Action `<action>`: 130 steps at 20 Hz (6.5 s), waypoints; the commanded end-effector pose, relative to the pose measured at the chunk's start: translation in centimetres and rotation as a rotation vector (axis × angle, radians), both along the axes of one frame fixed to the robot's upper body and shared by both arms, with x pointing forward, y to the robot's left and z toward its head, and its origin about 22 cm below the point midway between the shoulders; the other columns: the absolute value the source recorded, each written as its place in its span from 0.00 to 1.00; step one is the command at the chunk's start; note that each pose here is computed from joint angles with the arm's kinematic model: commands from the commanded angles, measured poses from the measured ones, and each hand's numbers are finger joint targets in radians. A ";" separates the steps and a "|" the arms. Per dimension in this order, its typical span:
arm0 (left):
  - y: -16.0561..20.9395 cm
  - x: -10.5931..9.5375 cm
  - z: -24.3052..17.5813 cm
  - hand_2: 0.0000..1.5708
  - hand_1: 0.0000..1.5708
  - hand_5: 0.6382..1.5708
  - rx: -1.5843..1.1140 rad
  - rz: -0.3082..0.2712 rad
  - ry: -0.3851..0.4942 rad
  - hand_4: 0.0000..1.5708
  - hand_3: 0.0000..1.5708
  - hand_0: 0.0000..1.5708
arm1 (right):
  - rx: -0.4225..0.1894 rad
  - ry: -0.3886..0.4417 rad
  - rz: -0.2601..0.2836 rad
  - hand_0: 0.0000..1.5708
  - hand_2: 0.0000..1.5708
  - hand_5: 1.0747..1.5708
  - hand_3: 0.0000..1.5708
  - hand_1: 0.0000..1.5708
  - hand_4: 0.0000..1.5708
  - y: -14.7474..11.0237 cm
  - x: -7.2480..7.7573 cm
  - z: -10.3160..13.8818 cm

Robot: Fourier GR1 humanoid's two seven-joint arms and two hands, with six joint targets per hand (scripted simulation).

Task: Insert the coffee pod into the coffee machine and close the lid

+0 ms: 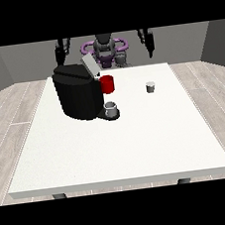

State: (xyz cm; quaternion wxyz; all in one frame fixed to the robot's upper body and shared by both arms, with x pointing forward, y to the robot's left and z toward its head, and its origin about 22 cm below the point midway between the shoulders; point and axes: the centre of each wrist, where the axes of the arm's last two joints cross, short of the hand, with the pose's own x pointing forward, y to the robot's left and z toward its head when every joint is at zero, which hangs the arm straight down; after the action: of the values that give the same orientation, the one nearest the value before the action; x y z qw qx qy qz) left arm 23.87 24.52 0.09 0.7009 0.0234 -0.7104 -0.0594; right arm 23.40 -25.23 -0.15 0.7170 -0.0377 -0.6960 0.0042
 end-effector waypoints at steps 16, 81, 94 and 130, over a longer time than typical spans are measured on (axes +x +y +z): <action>4.6 0.8 1.0 0.00 0.00 1.00 0.106 -0.056 -0.130 0.14 0.00 0.00 | 0.030 -0.100 -0.143 0.00 0.00 1.00 0.00 0.00 0.11 -1.2 0.2 -1.1; 10.5 12.0 -2.0 0.71 0.65 1.00 0.923 0.053 0.098 0.18 0.57 0.65 | 0.051 -0.165 -0.036 0.00 0.00 1.00 0.00 0.00 0.27 5.4 6.2 2.0; 6.8 16.4 5.0 0.88 0.84 1.00 0.863 -0.162 -0.100 0.37 0.86 0.84 | 0.048 -0.075 -0.112 0.00 0.00 1.00 0.00 0.00 0.28 0.4 6.6 -1.3; 3.1 22.0 24.6 0.83 0.81 1.00 0.854 -0.015 -0.286 0.31 0.79 0.81 | 0.024 -0.175 -0.008 0.00 0.00 1.00 0.00 0.00 0.31 5.2 8.5 3.9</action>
State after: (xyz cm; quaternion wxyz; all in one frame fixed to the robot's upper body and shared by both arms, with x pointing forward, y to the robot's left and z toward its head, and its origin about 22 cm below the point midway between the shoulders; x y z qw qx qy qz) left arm 45.79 27.54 23.96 0.5250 0.3069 -0.7135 -0.3480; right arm 32.08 -20.51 3.81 0.6512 -0.0304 -0.7582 -0.0129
